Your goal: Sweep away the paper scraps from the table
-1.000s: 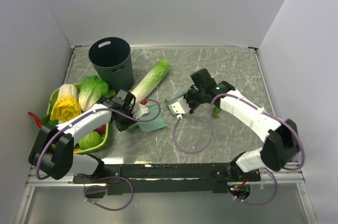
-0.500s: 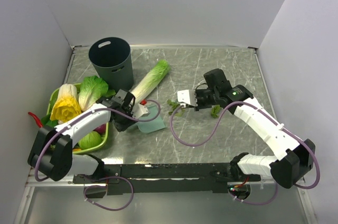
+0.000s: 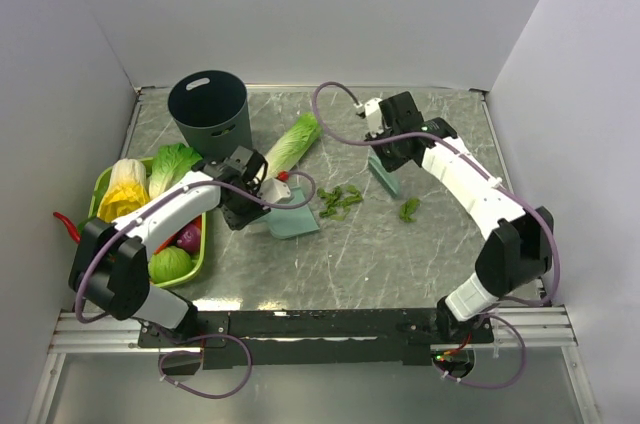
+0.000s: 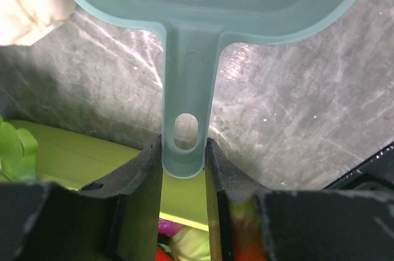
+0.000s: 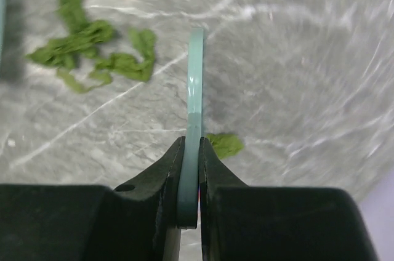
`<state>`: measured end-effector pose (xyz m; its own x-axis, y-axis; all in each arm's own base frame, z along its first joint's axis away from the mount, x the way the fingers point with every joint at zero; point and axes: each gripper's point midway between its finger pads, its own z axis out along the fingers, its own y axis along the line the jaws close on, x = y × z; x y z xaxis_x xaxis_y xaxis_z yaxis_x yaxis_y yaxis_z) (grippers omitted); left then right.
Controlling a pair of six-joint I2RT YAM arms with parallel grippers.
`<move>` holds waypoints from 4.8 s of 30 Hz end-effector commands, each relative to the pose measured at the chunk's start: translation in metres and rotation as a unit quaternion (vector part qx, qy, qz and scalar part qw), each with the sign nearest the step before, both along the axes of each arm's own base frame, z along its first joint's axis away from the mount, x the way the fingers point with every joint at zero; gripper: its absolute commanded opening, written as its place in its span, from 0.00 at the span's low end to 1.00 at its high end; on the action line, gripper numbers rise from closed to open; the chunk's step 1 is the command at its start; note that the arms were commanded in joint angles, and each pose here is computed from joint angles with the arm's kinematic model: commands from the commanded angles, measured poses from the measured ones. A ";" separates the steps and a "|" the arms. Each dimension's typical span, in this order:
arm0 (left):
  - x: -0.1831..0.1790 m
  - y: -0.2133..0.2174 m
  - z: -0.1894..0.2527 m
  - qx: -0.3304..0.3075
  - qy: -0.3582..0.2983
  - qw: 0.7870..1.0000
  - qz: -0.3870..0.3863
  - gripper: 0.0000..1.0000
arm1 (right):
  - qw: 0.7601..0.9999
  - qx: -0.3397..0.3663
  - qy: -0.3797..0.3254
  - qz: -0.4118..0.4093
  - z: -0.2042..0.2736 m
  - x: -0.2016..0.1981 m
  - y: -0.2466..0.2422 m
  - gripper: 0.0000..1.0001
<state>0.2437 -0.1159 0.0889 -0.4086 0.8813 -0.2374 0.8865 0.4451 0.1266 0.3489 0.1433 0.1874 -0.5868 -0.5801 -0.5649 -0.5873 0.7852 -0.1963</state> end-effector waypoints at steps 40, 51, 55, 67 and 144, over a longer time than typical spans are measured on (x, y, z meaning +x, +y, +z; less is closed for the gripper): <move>0.001 -0.020 0.005 0.086 -0.024 0.992 -0.087 0.01 | 0.987 0.091 0.074 -0.113 0.012 -0.057 -0.002 0.00; -0.007 -0.041 -0.011 0.067 0.006 0.994 -0.084 0.01 | 0.949 0.193 0.203 -0.144 -0.023 -0.069 0.032 0.00; -0.007 -0.066 -0.023 0.052 0.015 0.995 -0.087 0.01 | 0.943 0.224 0.212 -0.122 -0.012 -0.054 0.058 0.00; 0.009 -0.081 -0.026 -0.010 -0.021 0.998 -0.051 0.01 | 0.975 0.181 0.111 -0.056 0.035 -0.042 0.046 0.00; 0.163 0.070 0.215 -0.123 -0.334 0.889 0.288 0.01 | 0.972 0.146 0.044 -0.177 0.017 0.029 -0.009 0.00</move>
<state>0.4098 -0.0845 0.2666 -0.4831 0.4853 -0.7288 0.4102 0.8608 0.3013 0.3739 0.1309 0.2042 -0.7804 -0.1787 -0.5992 -0.2809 0.9564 0.0806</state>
